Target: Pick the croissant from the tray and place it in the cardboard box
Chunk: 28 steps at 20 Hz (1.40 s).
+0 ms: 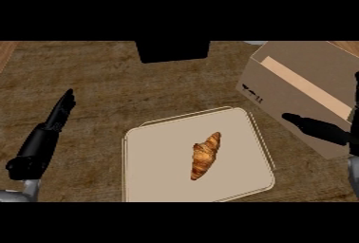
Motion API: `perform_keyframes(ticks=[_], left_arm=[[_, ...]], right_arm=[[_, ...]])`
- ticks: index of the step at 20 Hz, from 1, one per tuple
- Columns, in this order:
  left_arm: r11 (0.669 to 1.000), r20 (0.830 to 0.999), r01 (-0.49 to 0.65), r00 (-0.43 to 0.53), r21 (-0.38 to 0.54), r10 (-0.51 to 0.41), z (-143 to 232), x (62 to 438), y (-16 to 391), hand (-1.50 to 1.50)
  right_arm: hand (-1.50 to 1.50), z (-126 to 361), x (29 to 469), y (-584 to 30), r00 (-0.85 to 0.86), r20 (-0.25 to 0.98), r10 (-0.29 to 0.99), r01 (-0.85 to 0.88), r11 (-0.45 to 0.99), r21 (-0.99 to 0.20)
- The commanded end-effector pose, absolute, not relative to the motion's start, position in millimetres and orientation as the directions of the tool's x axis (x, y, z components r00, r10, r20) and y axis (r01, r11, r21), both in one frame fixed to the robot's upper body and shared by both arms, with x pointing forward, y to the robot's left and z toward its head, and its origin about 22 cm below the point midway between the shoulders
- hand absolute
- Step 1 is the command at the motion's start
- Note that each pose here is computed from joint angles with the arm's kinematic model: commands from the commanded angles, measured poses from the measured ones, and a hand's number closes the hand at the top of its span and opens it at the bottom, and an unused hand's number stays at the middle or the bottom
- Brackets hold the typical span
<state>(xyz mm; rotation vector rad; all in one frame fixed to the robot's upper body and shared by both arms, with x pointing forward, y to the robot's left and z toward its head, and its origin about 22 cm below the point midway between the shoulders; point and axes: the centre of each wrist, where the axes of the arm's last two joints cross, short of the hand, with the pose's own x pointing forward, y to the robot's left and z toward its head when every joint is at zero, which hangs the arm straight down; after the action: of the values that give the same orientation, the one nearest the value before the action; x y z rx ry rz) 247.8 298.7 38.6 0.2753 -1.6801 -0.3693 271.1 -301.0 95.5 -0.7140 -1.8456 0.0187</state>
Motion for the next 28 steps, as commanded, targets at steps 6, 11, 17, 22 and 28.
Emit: perform_keyframes(ticks=[6, 11, 17, 22, 28], left_arm=[[0.906, 0.901, 0.121, -0.217, 0.406, -0.375, 55, 257, 290, 0.0], [0.901, 0.907, 0.168, -0.216, 0.4, -0.362, 59, 264, 276, 0.0], [0.888, 0.898, 0.197, -0.247, 0.415, -0.365, 66, 272, 276, 0.0], [0.878, 0.894, 0.228, -0.27, 0.42, -0.358, 65, 277, 264, 0.0], [0.882, 0.903, 0.251, -0.274, 0.399, -0.33, 76, 286, 256, 0.0]], right_arm=[[-1.5, 72, 201, -289, -0.044, 0.587, 0.808, 0.391, 0.555, -0.734], [-1.5, 80, 180, -270, 0.071, 0.461, 0.885, 0.272, 0.427, -0.862], [-1.5, 101, 168, -240, 0.214, 0.276, 0.937, 0.011, 0.281, -0.96], [-1.5, 116, 168, -202, 0.307, 0.13, 0.943, -0.137, 0.179, -0.974], [-1.5, 124, 173, -161, 0.38, 0.067, 0.923, -0.238, 0.167, -0.957]])
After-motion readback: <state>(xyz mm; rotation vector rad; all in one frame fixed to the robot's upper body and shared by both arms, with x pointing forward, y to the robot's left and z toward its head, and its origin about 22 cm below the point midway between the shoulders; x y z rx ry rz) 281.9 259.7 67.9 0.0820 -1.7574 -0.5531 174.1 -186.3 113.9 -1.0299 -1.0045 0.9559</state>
